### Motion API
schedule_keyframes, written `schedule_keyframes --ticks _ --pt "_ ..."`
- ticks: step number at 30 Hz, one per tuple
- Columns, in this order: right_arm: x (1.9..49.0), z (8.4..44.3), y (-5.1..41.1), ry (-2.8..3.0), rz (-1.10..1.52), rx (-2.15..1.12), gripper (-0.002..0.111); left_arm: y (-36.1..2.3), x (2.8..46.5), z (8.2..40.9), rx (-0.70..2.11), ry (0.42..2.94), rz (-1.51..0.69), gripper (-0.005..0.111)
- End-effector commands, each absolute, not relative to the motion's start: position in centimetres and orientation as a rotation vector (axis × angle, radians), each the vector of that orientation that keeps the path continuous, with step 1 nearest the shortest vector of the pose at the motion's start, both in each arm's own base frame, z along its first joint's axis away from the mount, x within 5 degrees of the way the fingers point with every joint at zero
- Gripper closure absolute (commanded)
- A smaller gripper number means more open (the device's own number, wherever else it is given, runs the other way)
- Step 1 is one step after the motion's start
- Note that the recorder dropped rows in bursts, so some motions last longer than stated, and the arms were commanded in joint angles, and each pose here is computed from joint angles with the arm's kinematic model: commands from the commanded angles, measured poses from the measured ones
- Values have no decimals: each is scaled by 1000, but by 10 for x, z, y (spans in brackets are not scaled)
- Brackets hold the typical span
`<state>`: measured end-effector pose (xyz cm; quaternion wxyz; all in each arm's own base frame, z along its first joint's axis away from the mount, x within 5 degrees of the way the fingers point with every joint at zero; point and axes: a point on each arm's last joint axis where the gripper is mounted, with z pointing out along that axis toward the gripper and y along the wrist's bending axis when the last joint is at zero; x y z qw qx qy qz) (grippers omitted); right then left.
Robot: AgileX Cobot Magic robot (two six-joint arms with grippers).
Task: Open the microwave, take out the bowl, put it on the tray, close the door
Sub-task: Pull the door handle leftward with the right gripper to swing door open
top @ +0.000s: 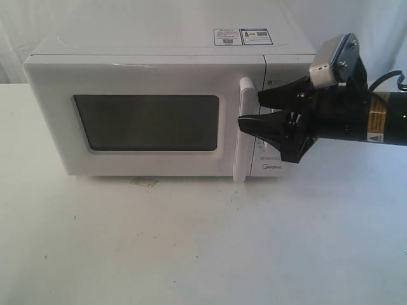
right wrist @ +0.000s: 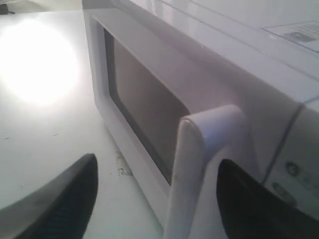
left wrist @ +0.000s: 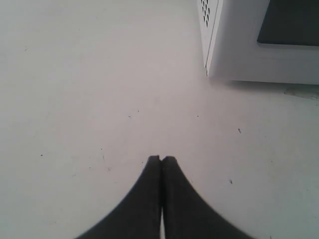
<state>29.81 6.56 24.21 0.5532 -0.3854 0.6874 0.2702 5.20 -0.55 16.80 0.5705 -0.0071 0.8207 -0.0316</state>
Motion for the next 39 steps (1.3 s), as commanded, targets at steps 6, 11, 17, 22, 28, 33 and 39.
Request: schedule_keyframes --ticks 6,11,17,22,28,33,39 --pt "306 238 77 1636 625 -843 46 -6 52 167 -21 1923 -90 107" --pt "308 240 79 1643 620 -786 46 -6 52 167 -21 1923 -90 107" --pt "308 240 80 1644 629 -790 47 -6 52 167 -21 1923 -90 107" --pt "304 239 92 1651 669 -817 54 -6 52 167 -21 1923 -90 107" --pt "304 238 98 1652 644 -815 54 -6 52 167 -21 1923 -90 107" --pt "306 237 97 1676 620 -801 57 -6 52 167 -21 1923 -90 107" --pt "306 237 97 1679 622 -797 109 -6 52 167 -21 1923 -90 107"
